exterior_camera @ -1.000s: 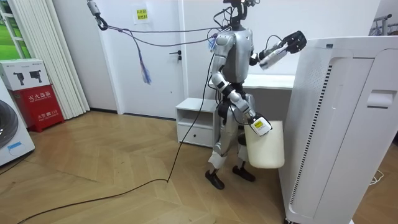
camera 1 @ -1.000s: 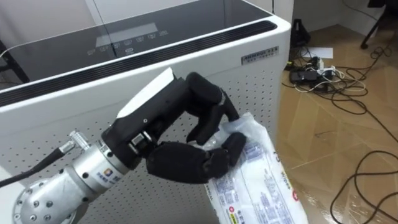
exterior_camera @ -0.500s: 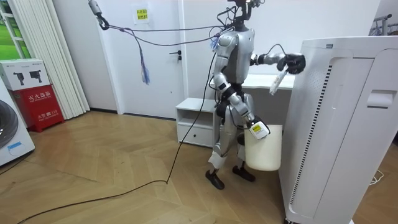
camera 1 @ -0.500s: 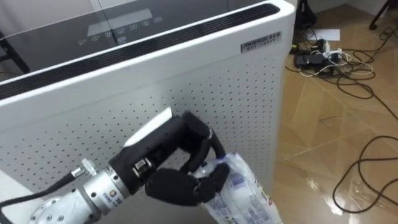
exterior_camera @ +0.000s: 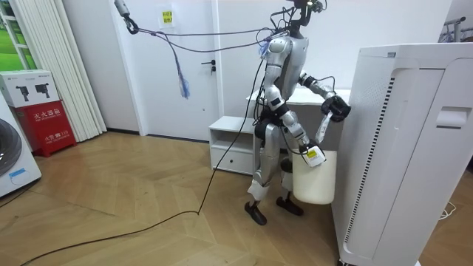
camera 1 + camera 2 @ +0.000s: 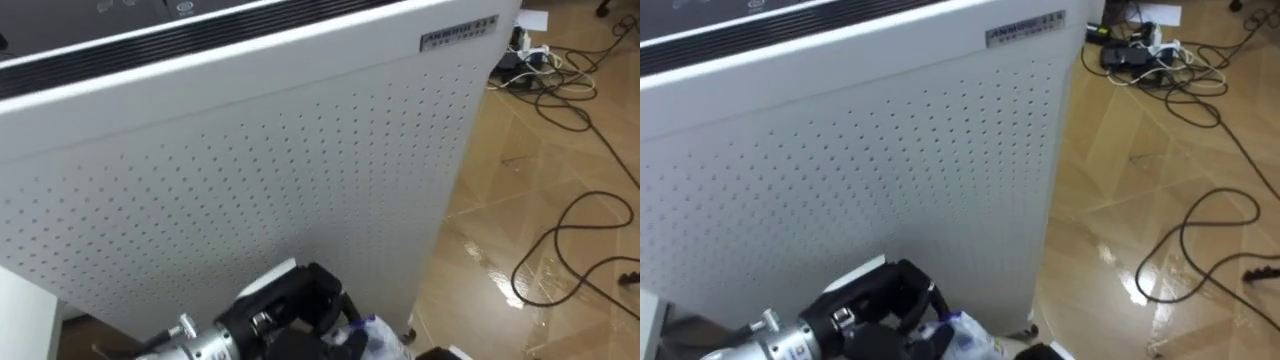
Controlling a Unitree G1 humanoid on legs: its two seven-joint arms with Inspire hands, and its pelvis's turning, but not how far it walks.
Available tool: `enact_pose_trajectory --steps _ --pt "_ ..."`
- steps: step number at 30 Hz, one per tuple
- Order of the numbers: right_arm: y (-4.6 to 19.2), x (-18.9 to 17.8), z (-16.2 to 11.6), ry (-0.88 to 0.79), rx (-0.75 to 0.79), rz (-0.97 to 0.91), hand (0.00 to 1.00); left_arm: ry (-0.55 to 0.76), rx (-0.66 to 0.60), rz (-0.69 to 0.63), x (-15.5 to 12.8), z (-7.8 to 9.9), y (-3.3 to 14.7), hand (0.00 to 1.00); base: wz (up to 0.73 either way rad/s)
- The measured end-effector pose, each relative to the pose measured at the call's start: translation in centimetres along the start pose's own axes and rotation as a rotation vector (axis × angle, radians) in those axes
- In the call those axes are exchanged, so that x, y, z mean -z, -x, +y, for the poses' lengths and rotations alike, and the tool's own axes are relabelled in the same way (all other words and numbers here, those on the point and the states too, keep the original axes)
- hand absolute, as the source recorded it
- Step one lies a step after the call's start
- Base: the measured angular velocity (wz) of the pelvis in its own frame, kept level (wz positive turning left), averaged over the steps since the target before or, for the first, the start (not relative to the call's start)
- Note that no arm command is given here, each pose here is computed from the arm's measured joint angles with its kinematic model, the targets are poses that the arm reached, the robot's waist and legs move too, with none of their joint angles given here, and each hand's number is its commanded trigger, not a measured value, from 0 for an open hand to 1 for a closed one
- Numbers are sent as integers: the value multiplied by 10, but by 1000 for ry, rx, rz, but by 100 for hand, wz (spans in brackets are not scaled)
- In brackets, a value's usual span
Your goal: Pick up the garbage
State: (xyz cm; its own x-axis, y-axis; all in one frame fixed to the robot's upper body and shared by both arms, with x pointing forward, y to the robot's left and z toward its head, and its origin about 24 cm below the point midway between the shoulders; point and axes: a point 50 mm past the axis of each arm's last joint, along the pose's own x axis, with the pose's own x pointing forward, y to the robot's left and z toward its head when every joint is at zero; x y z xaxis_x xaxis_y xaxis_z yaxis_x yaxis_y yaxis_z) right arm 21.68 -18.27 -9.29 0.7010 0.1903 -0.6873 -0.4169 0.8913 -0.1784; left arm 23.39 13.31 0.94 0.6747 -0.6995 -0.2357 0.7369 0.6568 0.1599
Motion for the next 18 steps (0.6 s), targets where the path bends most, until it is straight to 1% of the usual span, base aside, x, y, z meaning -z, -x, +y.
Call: enact_pose_trajectory --steps 2,5,10,18 --pt "-4 -7 -2 -11 -4 -9 100 9 0 49 11 -1 0 100 0" --pt "-7 -18 -4 5 -15 -35 100 -6 -3 87 17 0 1 100 0" --pt "-8 -18 -5 3 -13 -30 100 24 -8 132 29 -1 3 100 12" --pt "-7 -17 -7 10 -6 -28 100 -10 -3 164 33 -1 4 100 -1"
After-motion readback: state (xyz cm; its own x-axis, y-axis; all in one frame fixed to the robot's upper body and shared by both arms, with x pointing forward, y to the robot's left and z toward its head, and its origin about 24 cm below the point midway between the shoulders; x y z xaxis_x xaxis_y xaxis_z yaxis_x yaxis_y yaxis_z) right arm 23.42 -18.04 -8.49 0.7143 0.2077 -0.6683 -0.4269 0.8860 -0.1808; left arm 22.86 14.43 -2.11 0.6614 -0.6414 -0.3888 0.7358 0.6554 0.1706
